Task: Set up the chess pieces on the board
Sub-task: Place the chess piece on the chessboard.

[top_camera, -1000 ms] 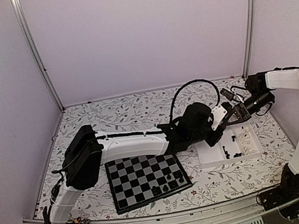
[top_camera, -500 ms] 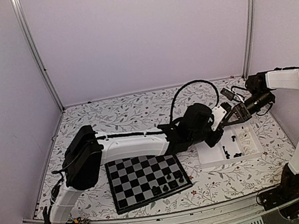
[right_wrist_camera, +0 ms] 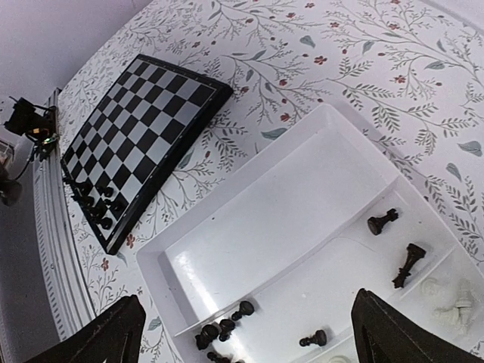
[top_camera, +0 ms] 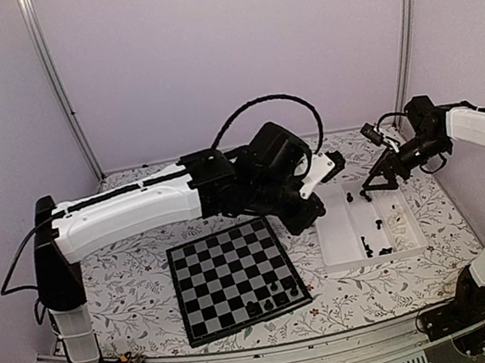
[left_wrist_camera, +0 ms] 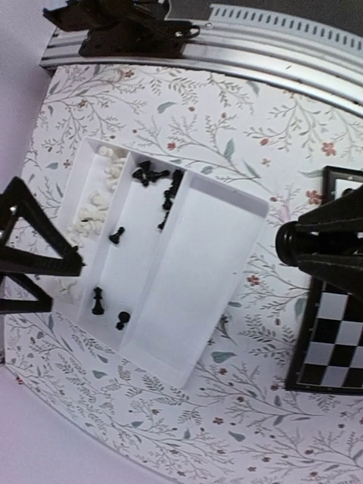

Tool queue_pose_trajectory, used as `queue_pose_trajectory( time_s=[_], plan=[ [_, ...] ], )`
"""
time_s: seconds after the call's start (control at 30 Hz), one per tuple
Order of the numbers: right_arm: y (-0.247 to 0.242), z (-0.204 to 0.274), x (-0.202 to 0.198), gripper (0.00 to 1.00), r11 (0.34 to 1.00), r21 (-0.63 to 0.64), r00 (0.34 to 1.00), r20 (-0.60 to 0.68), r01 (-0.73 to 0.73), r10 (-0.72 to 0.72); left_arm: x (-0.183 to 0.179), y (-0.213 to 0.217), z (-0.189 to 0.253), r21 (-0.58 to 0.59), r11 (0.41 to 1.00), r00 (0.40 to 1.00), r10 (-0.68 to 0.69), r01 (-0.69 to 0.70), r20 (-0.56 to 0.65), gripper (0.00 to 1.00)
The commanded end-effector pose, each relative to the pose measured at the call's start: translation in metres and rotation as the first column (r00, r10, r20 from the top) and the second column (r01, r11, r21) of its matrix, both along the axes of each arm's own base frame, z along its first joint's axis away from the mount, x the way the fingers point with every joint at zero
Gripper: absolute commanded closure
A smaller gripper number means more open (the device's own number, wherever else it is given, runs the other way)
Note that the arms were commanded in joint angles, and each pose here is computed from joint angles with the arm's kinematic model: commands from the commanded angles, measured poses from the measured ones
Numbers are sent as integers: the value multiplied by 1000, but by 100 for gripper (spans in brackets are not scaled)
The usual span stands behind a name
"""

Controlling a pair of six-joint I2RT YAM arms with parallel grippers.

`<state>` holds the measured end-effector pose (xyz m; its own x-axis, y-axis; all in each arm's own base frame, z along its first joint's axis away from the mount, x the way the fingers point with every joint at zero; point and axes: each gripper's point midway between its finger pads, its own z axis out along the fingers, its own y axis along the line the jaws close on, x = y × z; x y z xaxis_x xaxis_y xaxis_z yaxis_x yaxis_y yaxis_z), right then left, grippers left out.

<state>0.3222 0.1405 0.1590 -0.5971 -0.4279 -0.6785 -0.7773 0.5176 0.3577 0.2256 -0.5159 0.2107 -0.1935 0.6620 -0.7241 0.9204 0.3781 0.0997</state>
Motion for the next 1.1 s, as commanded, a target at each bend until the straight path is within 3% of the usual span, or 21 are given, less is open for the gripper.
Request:
queue_pose_trajectory(
  time_s=[0.0,0.13,0.27,0.33,0.47,0.6,0.77,1.07],
  plan=[
    [-21,24,36,1,984,-104,973,193,145,-123,-38,89,-45,320,947,976,83,-15,-200,100],
    [-40,64,58,1,945,-106,885,395,309,-245,-56,134,-54,429,902,951,176,-52,-254,100],
    [-48,86,58,1,922,-40,802,510,385,-313,-73,169,-68,516,854,921,251,-66,-298,100],
    [-44,75,55,1,926,-22,818,477,376,-321,-81,182,-73,537,841,908,275,-67,-317,100],
    [-18,62,39,1,977,9,907,370,211,-199,-90,203,-79,554,829,895,304,-80,-326,100],
    [-11,59,22,2,988,22,887,438,153,-147,-102,208,-86,539,840,875,303,-58,-377,100],
    [-10,32,22,7,990,-23,928,353,136,-120,-110,199,-95,504,863,857,283,-32,-430,100],
    [-1,14,17,11,997,-30,953,296,77,-65,-112,210,-120,537,843,855,302,-33,-422,100]
  ],
)
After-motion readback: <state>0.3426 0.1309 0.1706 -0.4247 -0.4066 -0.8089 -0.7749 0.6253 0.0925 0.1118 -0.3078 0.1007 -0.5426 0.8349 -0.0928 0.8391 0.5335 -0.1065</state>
